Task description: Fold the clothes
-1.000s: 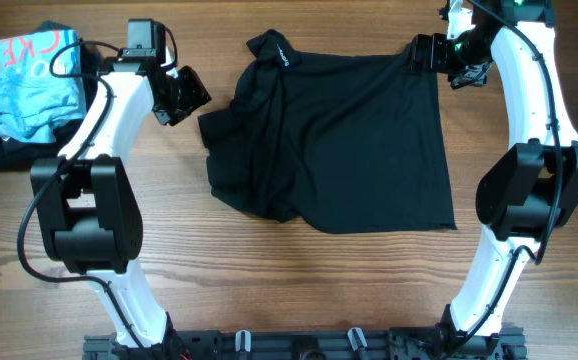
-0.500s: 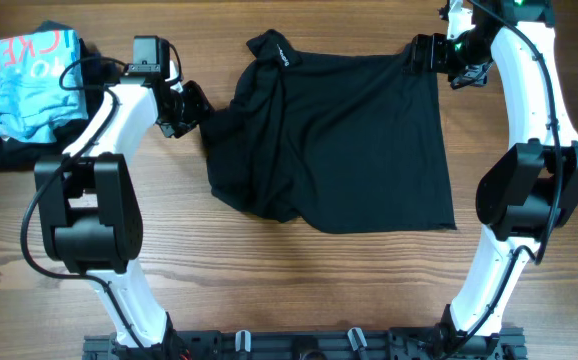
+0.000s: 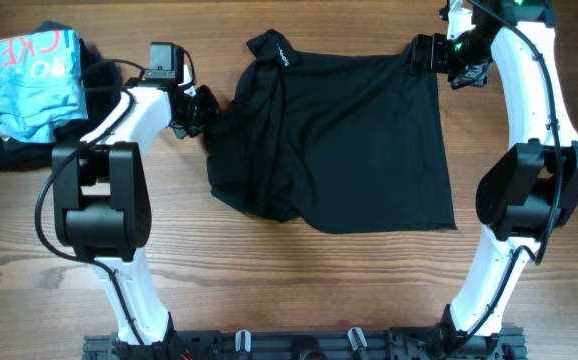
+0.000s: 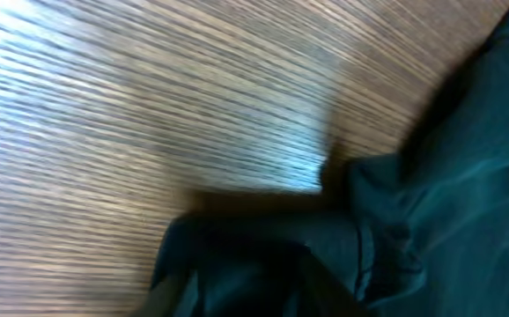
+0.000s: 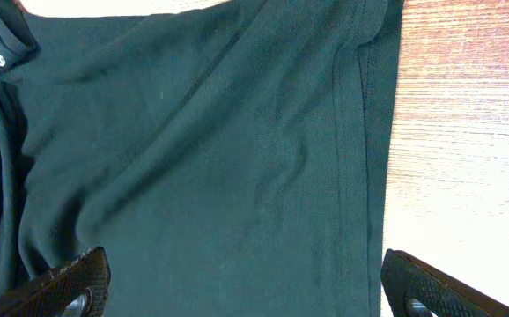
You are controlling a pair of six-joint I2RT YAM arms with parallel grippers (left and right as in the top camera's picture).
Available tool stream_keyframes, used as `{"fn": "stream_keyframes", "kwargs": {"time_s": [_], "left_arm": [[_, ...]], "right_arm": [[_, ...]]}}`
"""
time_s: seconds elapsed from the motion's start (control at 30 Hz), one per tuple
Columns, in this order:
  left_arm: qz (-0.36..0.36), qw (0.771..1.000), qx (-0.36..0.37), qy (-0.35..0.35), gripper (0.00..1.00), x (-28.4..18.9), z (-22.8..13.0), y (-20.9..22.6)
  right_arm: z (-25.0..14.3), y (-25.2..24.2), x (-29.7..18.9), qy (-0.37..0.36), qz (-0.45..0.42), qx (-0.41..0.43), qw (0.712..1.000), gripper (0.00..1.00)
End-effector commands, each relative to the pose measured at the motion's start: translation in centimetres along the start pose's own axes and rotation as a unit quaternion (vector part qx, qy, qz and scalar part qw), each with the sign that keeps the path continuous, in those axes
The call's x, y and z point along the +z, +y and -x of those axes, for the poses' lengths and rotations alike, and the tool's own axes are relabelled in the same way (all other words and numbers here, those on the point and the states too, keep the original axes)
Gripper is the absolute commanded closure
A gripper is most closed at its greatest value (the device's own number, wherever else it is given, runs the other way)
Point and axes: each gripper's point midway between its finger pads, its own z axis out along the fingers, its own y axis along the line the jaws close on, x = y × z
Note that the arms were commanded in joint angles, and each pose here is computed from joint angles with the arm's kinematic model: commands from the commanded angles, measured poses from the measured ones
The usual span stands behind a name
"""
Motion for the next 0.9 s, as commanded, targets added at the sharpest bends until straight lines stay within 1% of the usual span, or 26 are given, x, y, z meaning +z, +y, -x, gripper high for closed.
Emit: {"fn": "stream_keyframes", "kwargs": {"time_s": [0.0,0.03,0.07,0.2,0.27,0.3,0.53,0.7,0.73,0.77,0.8,0.87], "left_arm": [[-0.009,1.0,0.007,0.007,0.84,0.6,-0.4,-0.2],[-0.01,1.0,0.008,0.004,0.89,0.6,-0.2,-0.2],[-0.012,1.0,0.008,0.0,0.96,0.6,0.0,-0.3],[-0.022,0.999,0.006,-0.024,0.96,-0.4,1.8,-0.5],[-0.028,0.999,0.004,-0.044,0.96,-1.6,3.6,-0.8],[-0.036,0.997,0.001,-0.068,0.96,-3.2,5.5,-1.0],[-0.048,0.988,-0.005,-0.144,0.96,-8.5,11.2,-0.8],[-0.026,0.983,0.009,-0.181,0.96,-9.8,13.2,0.0],[-0.018,0.982,0.011,-0.186,0.94,-9.9,13.3,0.3],[-0.007,0.981,0.009,-0.193,0.82,-9.9,13.5,0.7],[0.003,0.98,0.008,-0.198,0.66,-10.0,13.7,1.0],[0.014,0.979,0.006,-0.204,0.28,-10.1,13.9,1.3]], "right_arm": [[0.2,0.7,-1.0,-0.011,0.009,-0.014,1.0,0.01],[0.2,0.7,-1.0,-0.011,0.009,-0.014,1.0,0.01],[0.3,0.7,-1.0,-0.011,0.009,-0.014,1.0,0.01],[0.3,0.7,-1.0,-0.013,0.009,-0.015,1.0,0.01],[0.3,0.7,-1.0,-0.013,0.009,-0.015,1.0,0.01],[0.3,0.7,-1.0,-0.013,0.009,-0.015,1.0,0.01],[0.4,0.7,-1.0,-0.014,0.009,-0.015,1.0,0.01],[0.4,0.7,-1.0,-0.015,0.009,-0.015,1.0,0.01],[0.4,0.7,-1.0,-0.015,0.009,-0.015,1.0,0.01],[0.4,0.7,-1.0,-0.015,0.009,-0.015,1.0,0.01],[0.4,0.7,-1.0,-0.014,0.009,-0.015,1.0,0.01],[0.4,0.7,-1.0,-0.014,0.009,-0.015,1.0,0.01]]}}
